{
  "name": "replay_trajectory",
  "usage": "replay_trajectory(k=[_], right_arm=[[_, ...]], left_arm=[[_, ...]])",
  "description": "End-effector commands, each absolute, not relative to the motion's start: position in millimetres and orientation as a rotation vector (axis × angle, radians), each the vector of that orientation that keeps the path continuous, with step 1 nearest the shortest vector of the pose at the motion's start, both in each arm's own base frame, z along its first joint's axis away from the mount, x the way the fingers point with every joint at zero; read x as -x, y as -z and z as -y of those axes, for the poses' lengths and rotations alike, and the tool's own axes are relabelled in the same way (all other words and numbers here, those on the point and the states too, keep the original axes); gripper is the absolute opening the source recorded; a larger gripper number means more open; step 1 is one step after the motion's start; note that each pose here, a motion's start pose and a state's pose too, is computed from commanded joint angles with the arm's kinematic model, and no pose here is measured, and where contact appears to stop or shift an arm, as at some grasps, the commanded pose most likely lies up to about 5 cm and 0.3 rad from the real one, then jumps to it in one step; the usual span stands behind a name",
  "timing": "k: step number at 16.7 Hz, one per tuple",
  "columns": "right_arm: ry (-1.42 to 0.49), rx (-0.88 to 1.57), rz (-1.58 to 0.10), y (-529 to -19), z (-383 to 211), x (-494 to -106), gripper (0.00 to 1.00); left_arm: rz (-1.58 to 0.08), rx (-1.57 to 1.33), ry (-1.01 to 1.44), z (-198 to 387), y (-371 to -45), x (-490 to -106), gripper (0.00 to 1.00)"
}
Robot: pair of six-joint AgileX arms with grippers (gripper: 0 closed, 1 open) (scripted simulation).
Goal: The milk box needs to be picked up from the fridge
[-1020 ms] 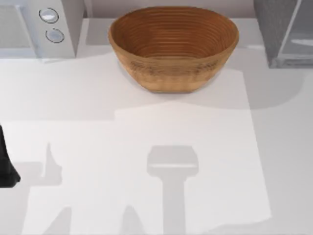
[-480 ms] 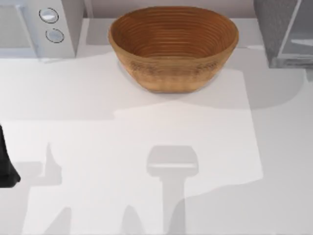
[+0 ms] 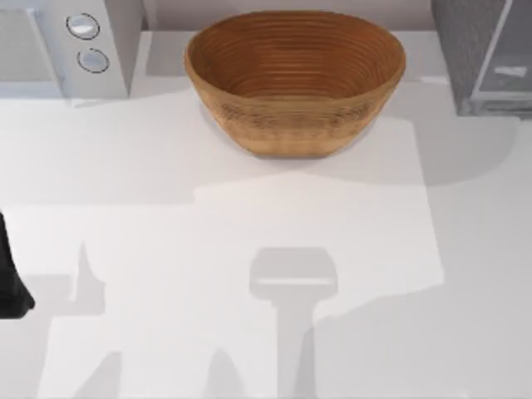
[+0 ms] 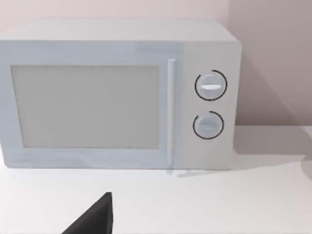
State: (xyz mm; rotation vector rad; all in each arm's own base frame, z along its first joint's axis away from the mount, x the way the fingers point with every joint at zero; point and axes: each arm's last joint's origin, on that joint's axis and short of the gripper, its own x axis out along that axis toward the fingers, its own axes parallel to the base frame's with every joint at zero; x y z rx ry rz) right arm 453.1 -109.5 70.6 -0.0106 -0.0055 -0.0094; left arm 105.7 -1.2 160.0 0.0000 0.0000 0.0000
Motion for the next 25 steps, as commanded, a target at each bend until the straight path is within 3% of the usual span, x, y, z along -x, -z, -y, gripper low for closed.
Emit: replay_trajectory(k=[3, 8, 21, 25], right_arm=[[0.009, 0.01, 0.005, -71.3, 108.5, -474.9, 1.0], [0.009, 0.01, 0.0, -71.3, 107.7, -479.2, 1.0], [0.009, 0.01, 0.0, -71.3, 107.7, -479.2, 0.02], [0.009, 0.01, 0.0, -71.3, 107.7, -479.2, 0.0]], left_arm=[[0.0, 0.0, 0.0, 1.2, -160.0, -105.7, 1.0], [0.0, 0.0, 0.0, 1.2, -160.0, -105.7, 1.0], [0.0, 0.0, 0.0, 1.2, -160.0, -105.7, 1.0], [0.0, 0.0, 0.0, 1.2, -160.0, -105.7, 1.0]])
